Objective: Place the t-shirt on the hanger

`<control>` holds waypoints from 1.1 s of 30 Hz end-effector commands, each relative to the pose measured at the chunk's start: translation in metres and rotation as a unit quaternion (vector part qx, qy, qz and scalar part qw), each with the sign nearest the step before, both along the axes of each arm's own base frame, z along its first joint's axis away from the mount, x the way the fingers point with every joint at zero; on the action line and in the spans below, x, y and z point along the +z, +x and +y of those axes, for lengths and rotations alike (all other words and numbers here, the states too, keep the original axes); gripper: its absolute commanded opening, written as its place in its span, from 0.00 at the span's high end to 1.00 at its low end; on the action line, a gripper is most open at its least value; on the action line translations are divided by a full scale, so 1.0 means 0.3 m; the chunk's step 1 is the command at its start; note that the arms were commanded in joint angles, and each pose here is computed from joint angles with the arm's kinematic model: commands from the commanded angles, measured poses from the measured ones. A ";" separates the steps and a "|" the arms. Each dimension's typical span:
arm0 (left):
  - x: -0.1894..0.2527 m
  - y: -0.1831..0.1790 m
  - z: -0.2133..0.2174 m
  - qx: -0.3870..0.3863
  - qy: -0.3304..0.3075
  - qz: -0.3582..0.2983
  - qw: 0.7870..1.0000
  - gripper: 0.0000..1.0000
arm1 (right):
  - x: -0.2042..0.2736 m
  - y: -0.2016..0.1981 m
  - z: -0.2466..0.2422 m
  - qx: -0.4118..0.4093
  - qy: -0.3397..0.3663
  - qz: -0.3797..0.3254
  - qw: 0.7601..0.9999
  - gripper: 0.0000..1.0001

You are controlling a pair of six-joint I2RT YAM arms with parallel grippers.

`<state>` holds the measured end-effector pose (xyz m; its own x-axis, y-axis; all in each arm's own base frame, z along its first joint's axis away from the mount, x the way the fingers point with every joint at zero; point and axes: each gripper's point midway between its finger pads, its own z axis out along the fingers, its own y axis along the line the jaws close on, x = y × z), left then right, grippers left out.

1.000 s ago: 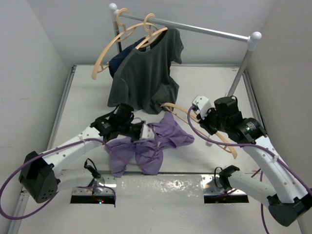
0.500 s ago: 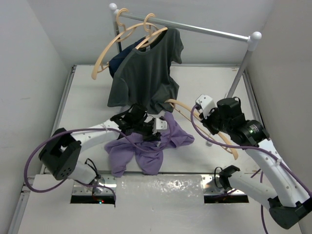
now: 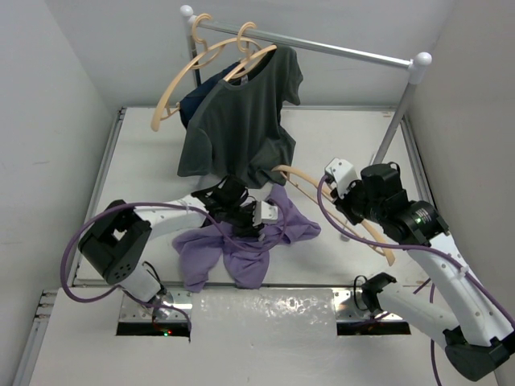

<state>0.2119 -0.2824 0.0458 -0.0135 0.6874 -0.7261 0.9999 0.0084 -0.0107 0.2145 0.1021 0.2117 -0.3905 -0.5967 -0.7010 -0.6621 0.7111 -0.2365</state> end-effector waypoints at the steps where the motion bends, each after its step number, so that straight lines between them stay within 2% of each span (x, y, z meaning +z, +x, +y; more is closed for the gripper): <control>1: 0.087 0.079 -0.045 -0.003 -0.025 -0.045 0.999 0.79 | 0.021 0.011 0.023 0.011 0.016 -0.011 1.000 1.00; 3: 0.099 0.092 -0.048 -0.004 -0.026 -0.047 0.999 0.76 | 0.009 0.013 0.022 0.011 0.012 -0.006 1.000 1.00; 4: 0.098 0.092 -0.047 -0.004 -0.024 -0.045 0.999 0.71 | 0.007 0.014 0.024 0.013 0.010 -0.006 1.000 1.00; 7: 0.078 0.065 -0.040 -0.026 -0.016 -0.032 0.999 0.63 | 0.004 0.019 0.017 0.011 0.004 -0.008 1.000 1.00; 11: 0.021 0.003 -0.008 -0.064 0.007 0.001 0.998 0.62 | 0.002 0.020 0.009 0.011 -0.005 -0.008 1.000 1.00; 14: -0.010 -0.031 0.017 -0.090 0.018 0.005 0.996 0.68 | -0.003 0.014 0.002 0.013 -0.012 -0.004 1.000 1.00; 17: -0.029 -0.031 0.025 -0.083 0.028 0.013 0.996 0.81 | -0.001 0.013 -0.001 0.013 -0.015 -0.005 1.000 1.00; 18: -0.029 -0.017 0.015 -0.078 0.023 0.005 0.997 0.94 | 0.000 0.011 -0.001 0.015 -0.015 -0.004 1.000 1.00; 19: -0.029 -0.003 0.014 -0.055 0.026 0.009 0.998 1.00 | 0.006 0.001 0.006 0.022 -0.009 -0.002 1.000 1.00; 23: 0.066 0.133 -0.049 0.012 -0.005 -0.034 0.999 1.00 | 0.015 -0.061 0.028 0.067 -0.002 0.024 0.997 1.00; 27: 0.185 0.286 -0.045 0.095 -0.022 -0.066 0.993 1.00 | 0.034 -0.150 0.060 0.126 0.015 0.062 0.990 1.00; 29: 0.205 0.303 -0.032 0.105 -0.020 -0.082 0.991 1.00 | 0.040 -0.200 0.080 0.157 0.032 0.077 0.984 1.00; 33: 0.208 0.314 -0.009 0.126 -0.009 -0.089 0.988 1.00 | 0.063 -0.227 0.084 0.161 0.041 0.092 0.982 1.00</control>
